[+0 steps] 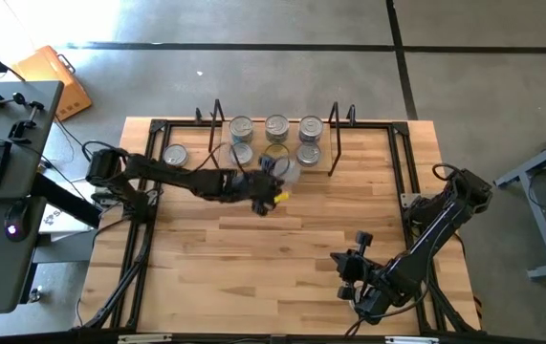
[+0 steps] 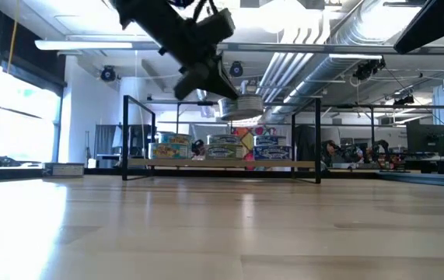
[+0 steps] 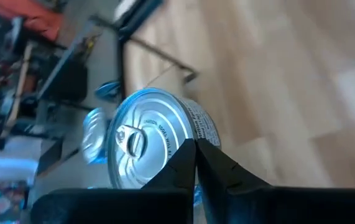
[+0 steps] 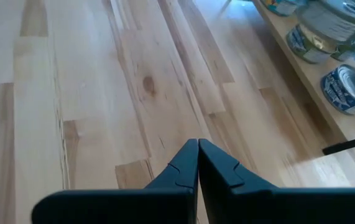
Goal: Stack canned seafood by type on shelf
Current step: Stack the green tuna can on top of the green tuna can on the shelf
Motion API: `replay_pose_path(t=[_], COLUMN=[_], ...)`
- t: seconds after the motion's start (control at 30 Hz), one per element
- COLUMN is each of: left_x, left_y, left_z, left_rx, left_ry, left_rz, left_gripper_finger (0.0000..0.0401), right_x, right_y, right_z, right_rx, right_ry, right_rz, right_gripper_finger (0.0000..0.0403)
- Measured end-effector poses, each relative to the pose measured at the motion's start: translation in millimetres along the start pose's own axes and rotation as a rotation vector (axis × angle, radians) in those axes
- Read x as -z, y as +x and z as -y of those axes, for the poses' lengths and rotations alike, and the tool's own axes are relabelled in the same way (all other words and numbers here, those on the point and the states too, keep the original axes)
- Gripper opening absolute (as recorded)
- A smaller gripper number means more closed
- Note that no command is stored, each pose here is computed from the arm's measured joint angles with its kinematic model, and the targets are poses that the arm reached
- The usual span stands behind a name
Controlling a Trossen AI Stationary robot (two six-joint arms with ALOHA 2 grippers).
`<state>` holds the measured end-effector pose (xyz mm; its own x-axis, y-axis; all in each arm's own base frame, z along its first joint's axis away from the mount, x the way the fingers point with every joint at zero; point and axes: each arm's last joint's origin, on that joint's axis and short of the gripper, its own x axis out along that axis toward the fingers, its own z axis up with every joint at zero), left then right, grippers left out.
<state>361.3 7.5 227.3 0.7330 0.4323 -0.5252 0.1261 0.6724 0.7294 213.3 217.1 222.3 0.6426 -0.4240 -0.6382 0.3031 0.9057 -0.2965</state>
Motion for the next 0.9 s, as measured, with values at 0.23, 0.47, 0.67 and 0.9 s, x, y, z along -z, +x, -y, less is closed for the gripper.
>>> replay_pose_path(t=[0.23, 0.47, 0.67, 0.9], left_x=[28.3, 55.1, 63.6, 63.2], left_y=[17.8, 41.2, 50.9, 50.4], left_z=[-30.4, -38.8, -36.3, -36.6], left_rx=[-0.036, 0.001, 0.01, 0.008], left_ry=[-0.121, -0.19, -0.223, -0.25], left_rz=[-0.052, -0.106, -0.143, -0.141], left_gripper_finger=[0.0, 0.0, 0.0, 0.0], right_x=[-0.8, -0.9, -0.8, -0.8], right_y=[0.1, 0.1, 0.1, 0.1], right_z=[0.5, 0.6, 0.5, 0.5], right_rx=[0.019, 0.022, 0.022, 0.023], right_ry=[-0.001, 0.001, 0.0, 0.0], right_rz=[0.028, 0.033, 0.033, 0.033], right_gripper_finger=[0.0004, 0.0004, 0.0004, 0.0004])
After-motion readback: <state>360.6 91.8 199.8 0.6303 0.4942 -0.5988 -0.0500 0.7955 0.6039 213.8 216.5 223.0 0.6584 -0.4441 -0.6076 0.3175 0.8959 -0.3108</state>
